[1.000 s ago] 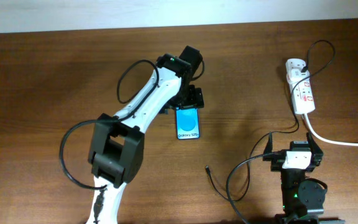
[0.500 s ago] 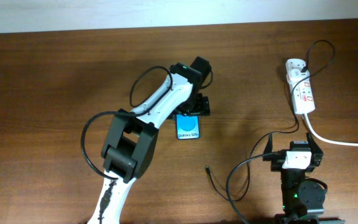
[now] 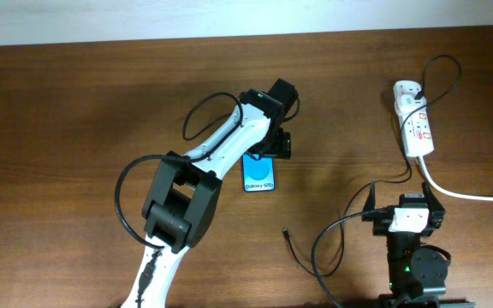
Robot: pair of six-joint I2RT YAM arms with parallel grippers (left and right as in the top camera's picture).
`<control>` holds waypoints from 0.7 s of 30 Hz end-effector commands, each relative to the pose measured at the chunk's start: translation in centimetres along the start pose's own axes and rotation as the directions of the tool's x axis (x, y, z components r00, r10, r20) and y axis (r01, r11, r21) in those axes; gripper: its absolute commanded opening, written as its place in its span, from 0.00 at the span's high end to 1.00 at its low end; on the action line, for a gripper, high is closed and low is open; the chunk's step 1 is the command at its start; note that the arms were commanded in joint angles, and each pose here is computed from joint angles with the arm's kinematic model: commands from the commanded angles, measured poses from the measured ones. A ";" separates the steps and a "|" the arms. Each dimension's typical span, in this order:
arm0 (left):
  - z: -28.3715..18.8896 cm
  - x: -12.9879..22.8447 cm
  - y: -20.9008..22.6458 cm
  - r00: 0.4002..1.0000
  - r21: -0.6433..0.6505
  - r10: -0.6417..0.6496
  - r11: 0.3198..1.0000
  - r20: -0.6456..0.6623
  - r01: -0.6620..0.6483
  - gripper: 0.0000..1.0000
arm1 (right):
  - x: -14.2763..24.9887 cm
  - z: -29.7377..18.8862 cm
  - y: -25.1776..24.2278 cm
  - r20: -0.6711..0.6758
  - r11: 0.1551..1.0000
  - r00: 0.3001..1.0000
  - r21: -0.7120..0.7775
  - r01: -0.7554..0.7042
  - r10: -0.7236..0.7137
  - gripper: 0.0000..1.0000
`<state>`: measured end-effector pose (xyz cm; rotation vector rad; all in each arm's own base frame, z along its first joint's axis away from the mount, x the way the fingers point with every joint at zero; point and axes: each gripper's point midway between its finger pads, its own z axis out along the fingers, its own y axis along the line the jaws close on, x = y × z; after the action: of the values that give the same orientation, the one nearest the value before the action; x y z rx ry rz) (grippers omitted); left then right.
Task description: Plug charger to phone and switch on socket
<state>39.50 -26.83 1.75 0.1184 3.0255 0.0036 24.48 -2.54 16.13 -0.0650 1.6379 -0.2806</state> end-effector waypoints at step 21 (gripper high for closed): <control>0.0 -0.2 0.0 0.996 0.053 -0.078 0.995 -0.035 0.080 0.01 | 0.4 0.0 -0.2 -0.010 1.000 1.000 0.013 0.003 -0.003 0.02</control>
<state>39.80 -26.47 1.72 0.0310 3.0562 -0.0715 24.48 -2.54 16.13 -0.0644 1.6379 -0.2800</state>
